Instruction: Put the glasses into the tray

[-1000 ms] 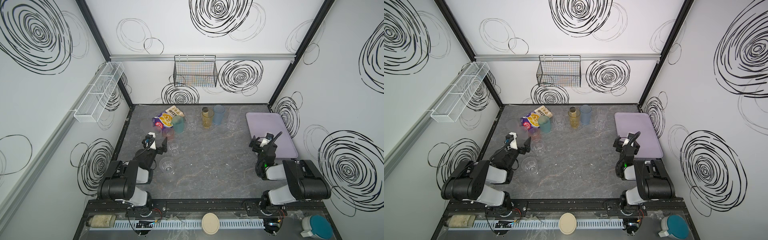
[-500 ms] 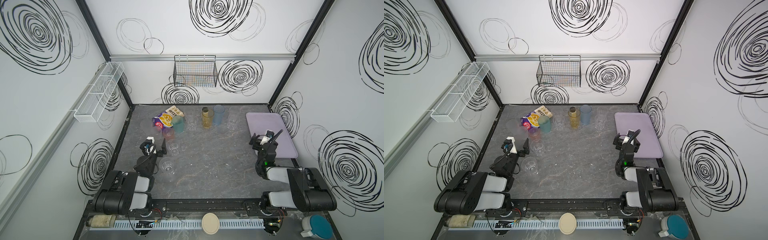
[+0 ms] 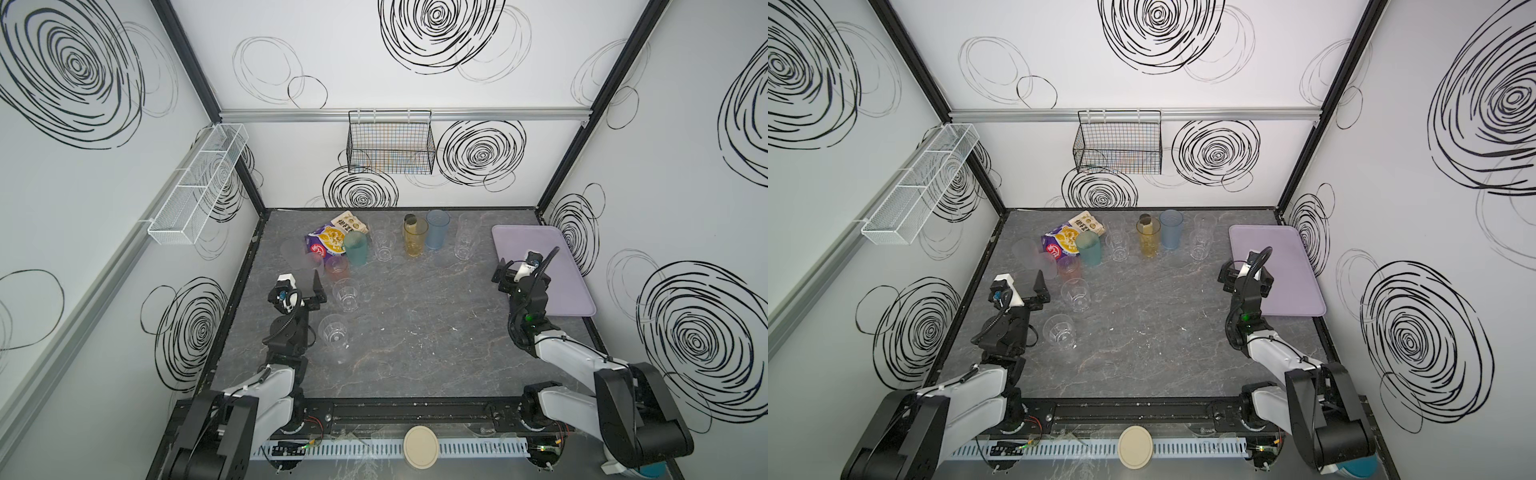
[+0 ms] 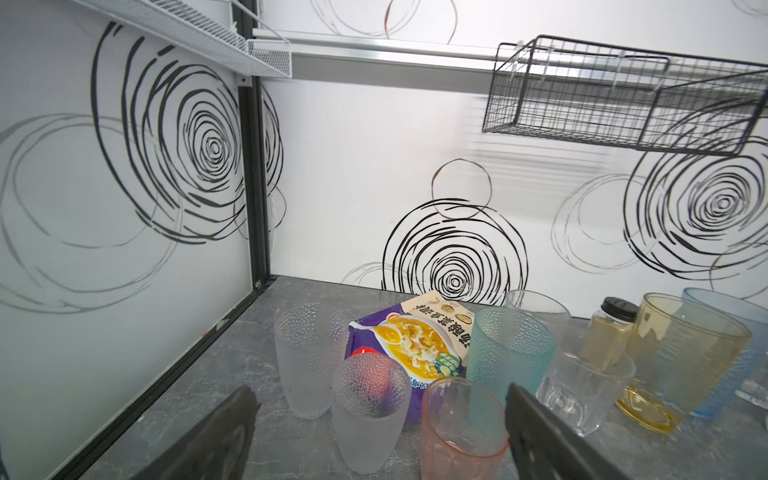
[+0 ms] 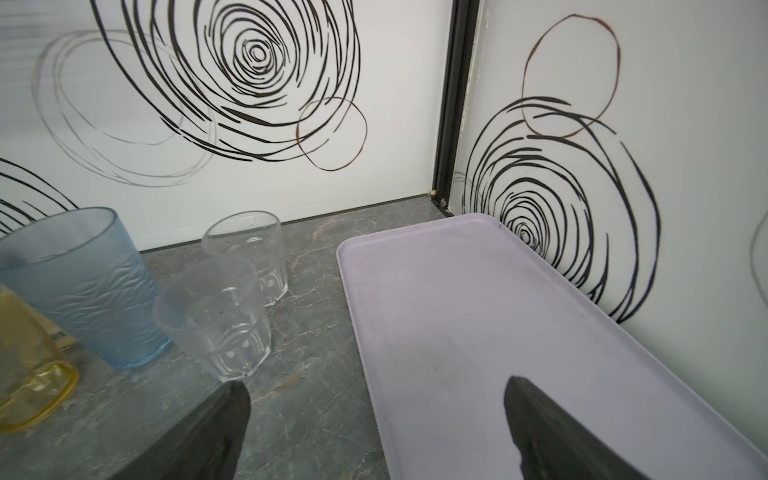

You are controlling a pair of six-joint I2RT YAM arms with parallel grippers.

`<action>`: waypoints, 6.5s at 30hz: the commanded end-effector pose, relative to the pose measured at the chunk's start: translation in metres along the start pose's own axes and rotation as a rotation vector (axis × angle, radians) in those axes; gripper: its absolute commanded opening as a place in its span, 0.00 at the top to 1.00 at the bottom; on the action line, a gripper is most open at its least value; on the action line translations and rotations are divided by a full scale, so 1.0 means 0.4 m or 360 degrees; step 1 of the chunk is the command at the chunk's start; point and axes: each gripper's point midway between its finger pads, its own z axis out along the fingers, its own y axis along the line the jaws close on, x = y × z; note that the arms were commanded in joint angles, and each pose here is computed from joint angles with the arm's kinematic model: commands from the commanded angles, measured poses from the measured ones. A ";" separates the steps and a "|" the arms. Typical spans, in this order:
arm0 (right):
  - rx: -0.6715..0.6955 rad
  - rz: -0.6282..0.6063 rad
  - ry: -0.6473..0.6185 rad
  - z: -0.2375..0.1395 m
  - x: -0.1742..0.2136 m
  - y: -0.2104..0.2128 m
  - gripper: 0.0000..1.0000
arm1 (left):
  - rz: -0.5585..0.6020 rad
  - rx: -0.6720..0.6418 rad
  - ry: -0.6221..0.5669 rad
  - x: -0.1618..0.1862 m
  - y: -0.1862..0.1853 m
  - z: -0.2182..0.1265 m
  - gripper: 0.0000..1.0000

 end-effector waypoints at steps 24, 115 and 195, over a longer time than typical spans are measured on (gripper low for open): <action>-0.0168 0.0573 0.0691 -0.017 0.068 0.032 0.02 | -0.1095 -0.0061 0.0607 -0.092 -0.086 0.103 0.04; -0.0549 0.0138 0.1802 -0.290 0.498 0.343 0.97 | 0.0097 0.0727 0.0623 -0.009 -0.573 -0.186 0.00; -0.0001 0.1079 0.1584 -0.291 0.475 -0.010 0.91 | 0.0049 0.1053 0.0654 0.081 -0.715 -0.288 0.02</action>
